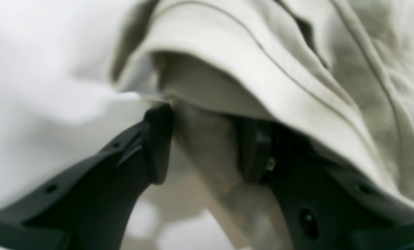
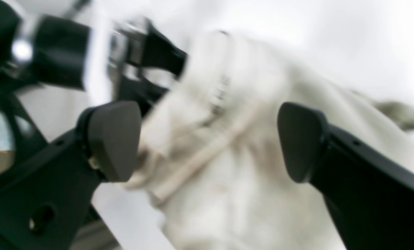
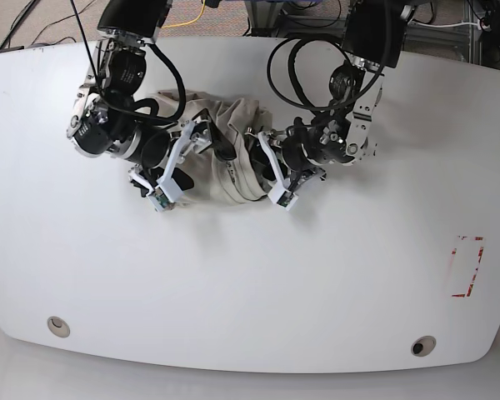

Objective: Layout the t-shirt on the table in an organized manner, then fold the t-shirt properly
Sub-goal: 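Release and move the left gripper onto the bundle's edge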

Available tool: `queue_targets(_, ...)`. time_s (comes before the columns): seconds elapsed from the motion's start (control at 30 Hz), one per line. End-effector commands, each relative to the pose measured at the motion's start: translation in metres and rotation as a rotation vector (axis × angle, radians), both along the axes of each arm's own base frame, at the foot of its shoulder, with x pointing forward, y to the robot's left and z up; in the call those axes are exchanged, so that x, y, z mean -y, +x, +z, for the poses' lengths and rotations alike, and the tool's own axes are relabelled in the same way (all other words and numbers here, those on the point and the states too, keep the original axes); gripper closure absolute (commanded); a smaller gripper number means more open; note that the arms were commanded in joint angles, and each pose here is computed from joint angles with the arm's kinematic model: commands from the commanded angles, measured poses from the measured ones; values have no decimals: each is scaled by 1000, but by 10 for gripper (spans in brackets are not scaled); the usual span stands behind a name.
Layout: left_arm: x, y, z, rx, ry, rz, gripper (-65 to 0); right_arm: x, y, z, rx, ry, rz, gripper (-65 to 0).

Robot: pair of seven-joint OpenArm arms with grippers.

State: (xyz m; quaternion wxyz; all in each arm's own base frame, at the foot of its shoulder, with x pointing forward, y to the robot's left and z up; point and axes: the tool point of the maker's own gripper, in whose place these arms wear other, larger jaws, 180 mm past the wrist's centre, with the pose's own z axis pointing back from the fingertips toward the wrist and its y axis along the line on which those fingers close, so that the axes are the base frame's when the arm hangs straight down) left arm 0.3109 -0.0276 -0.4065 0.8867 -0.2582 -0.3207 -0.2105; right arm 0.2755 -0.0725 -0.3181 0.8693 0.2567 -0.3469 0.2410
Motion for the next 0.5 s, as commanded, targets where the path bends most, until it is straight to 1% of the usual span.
queue_targets(0.0, -7, 23, 37, 113, -40, 45, -286, 14, 9, 14, 58, 5, -37, -606)
queue_targets(0.17, -35, 42, 69, 209, -52, 126, -286, 37, 12, 15, 62, -28, -83, -606)
queue_targets(0.3, -74, 58, 93, 276, -57, 242, -286, 53, 13, 14, 65, -63, -103, -606)
queue_targets(0.4, -110, 67, 112, 332, -57, 347, -286, 58, 13, 14, 63, -76, -107, -606)
queue_targets(0.47, -128, 72, 127, 374, -65, 404, -287, 61, 13, 14, 66, -86, -108, -606)
